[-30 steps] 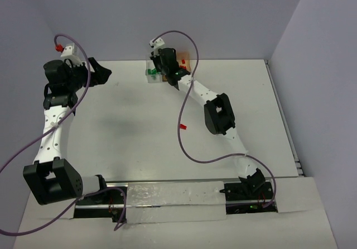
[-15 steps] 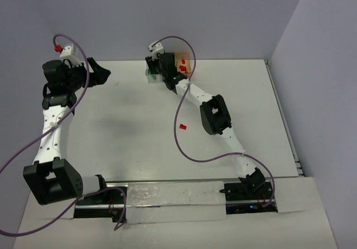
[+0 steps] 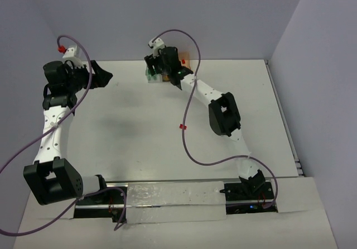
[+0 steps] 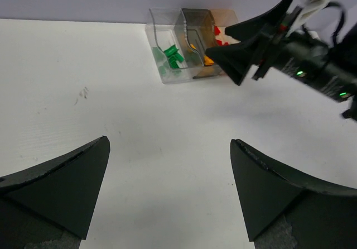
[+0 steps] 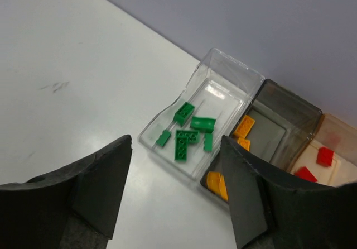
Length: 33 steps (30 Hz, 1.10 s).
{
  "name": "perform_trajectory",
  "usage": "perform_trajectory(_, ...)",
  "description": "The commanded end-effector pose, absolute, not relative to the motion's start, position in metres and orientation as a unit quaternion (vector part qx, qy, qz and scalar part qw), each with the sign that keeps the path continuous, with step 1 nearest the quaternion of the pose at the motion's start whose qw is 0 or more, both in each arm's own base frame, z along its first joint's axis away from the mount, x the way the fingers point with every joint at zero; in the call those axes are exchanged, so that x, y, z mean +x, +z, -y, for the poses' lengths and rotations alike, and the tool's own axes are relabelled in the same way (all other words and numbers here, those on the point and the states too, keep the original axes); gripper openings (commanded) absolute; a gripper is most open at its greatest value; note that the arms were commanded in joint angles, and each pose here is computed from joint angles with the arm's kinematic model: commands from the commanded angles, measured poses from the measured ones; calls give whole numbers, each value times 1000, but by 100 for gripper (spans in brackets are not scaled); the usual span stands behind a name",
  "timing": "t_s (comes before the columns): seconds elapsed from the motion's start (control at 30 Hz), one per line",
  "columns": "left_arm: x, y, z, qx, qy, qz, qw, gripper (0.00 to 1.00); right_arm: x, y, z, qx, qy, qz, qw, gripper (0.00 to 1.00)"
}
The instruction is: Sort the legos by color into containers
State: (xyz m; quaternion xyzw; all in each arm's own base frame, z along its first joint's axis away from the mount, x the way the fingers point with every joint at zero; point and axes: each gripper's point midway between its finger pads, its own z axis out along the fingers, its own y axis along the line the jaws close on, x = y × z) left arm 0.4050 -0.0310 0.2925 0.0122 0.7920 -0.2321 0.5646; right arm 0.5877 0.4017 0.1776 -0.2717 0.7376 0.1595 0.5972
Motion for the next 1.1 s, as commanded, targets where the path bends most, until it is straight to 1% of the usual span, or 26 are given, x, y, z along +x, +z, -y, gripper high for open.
perform_trajectory(0.0,393,289,55,103,-252,-785,556,99,535,314,-358,-281,199,-709,615,75)
perform_trajectory(0.07,389,286,64,123,-264,-783,549,99,519,309,-328,-295,203,-733,579,76)
perform_trajectory(0.17,387,284,70,133,-275,-782,543,99,480,300,-299,-336,218,-755,520,76)
perform_trajectory(0.33,392,283,77,130,-293,-784,531,99,406,228,-258,-409,197,-812,368,74)
perform_trajectory(0.37,392,283,77,130,-294,-783,532,99,398,221,-255,-415,193,-815,354,74)
perform_trajectory(0.43,395,281,80,124,-297,-785,530,99,365,189,-247,-439,178,-833,285,73)
perform_trajectory(0.53,396,278,82,125,-295,-788,526,99,344,162,-241,-452,165,-846,232,73)
perform_trajectory(0.67,394,277,84,129,-295,-789,524,99,339,133,-244,-455,143,-858,193,74)
perform_trajectory(0.77,392,274,84,129,-294,-790,523,99,343,115,-246,-457,131,-863,171,77)
perform_trajectory(0.9,390,270,84,132,-290,-792,520,99,341,94,-250,-473,131,-860,142,81)
perform_trajectory(1.07,392,265,83,132,-287,-795,517,99,331,76,-256,-493,139,-852,111,82)
